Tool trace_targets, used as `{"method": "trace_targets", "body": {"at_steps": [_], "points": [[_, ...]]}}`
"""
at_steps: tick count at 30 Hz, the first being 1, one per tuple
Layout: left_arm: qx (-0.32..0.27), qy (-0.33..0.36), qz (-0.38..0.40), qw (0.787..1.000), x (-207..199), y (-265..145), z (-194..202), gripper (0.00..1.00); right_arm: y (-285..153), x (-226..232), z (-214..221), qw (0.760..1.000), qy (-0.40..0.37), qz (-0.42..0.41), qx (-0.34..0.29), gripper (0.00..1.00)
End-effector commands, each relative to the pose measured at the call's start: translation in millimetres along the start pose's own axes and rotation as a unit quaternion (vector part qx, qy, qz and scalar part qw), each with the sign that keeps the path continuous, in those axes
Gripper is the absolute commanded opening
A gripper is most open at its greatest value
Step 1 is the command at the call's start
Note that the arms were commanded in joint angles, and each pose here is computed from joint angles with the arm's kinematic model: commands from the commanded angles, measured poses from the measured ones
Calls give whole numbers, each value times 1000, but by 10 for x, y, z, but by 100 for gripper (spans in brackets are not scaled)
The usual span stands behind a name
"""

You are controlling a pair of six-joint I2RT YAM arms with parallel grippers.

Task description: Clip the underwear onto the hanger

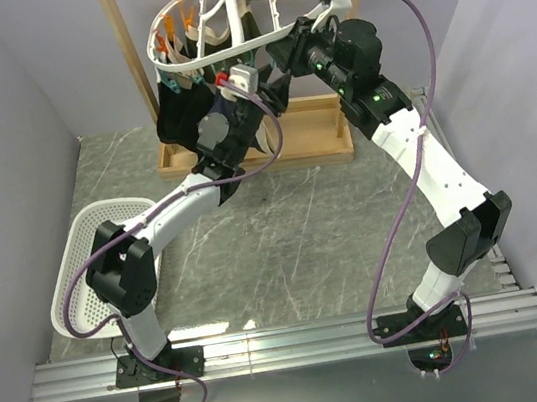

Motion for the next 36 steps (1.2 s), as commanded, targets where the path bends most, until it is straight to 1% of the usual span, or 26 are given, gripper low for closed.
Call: {"method": "trace_targets", "body": {"at_steps": [1,2,4,5,6,8,9,10,11,12,13,15,17,18,19,21,22,24,25,27,28,30,31,33,35,36], "points": [[-17,7,49,999,-117,-149,-328,56,9,125,-390,997,-12,-13,-72,0],[-1,9,75,997,-126,-200,-291,60,10,119,-385,997,-14,-12,-72,0],[13,25,102,994,-103,-307,-377,63,7,126,-384,997,-15,-13,-72,0],[38,33,118,992,-100,-369,-312,65,6,127,-382,997,-19,-14,-71,0],[45,32,150,987,-157,-431,-300,66,2,129,-381,997,-19,-15,-70,0],[55,82,184,978,-132,-526,-292,70,10,113,-359,997,-21,-13,-67,0],[79,89,236,964,-217,-641,-208,73,7,109,-354,997,-21,-13,-66,0],[80,113,256,957,-222,-679,-189,73,3,97,-357,997,-24,-11,-67,0],[85,126,283,947,-242,-730,-148,72,-3,101,-348,997,-26,-12,-65,0],[112,132,319,932,-291,-840,-42,71,-6,96,-344,997,-27,-10,-65,0],[106,167,340,919,-294,-861,-33,70,-10,98,-339,998,-27,-11,-63,0],[112,191,360,906,-301,-909,24,70,-21,98,-332,998,-28,-12,-62,0],[113,231,394,883,-311,-967,110,70,-30,92,-326,998,-29,-12,-59,0],[126,239,418,867,-336,-1036,215,70,-41,106,-330,998,-29,-13,-59,0],[117,275,443,845,-328,-1062,237,71,-41,97,-316,998,-30,-13,-58,0],[120,303,479,815,-347,-1131,373,71,-51,102,-318,998,-30,-15,-56,0],[112,339,503,788,-339,-1157,404,71,-56,102,-315,998,-31,-15,-55,0],[108,359,523,765,-344,-1151,505,72,-61,116,-310,998,-30,-17,-54,0],[94,385,527,752,-319,-1089,471,72,-60,114,-307,998,-30,-17,-54,0],[104,392,543,736,-319,-1091,586,73,-69,122,-318,998,-30,-20,-55,0],[90,413,541,727,-298,-1001,516,73,-66,122,-302,998,-30,-20,-52,0],[110,411,563,709,-289,-1038,667,73,-67,123,-301,998,-30,-21,-52,0],[99,433,561,699,-267,-946,606,74,-66,122,-293,998,-30,-22,-51,0],[112,448,570,679,-226,-913,700,74,-70,119,-300,998,-30,-22,-52,0],[121,459,572,669,-190,-895,771,74,-63,123,-285,998,-29,-23,-50,0],[132,469,572,659,-163,-877,843,74,-58,114,-286,998,-29,-22,-50,0]]}}
Point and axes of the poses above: each gripper's point midway between its finger pads, its own y axis out along the fingers, its own x axis along the line the jaws close on, z = x × y, the point moved 4 cm from there along -y, back along the fingers, and after that the axes turned 13 degrees about y, right-handed, at the moved point
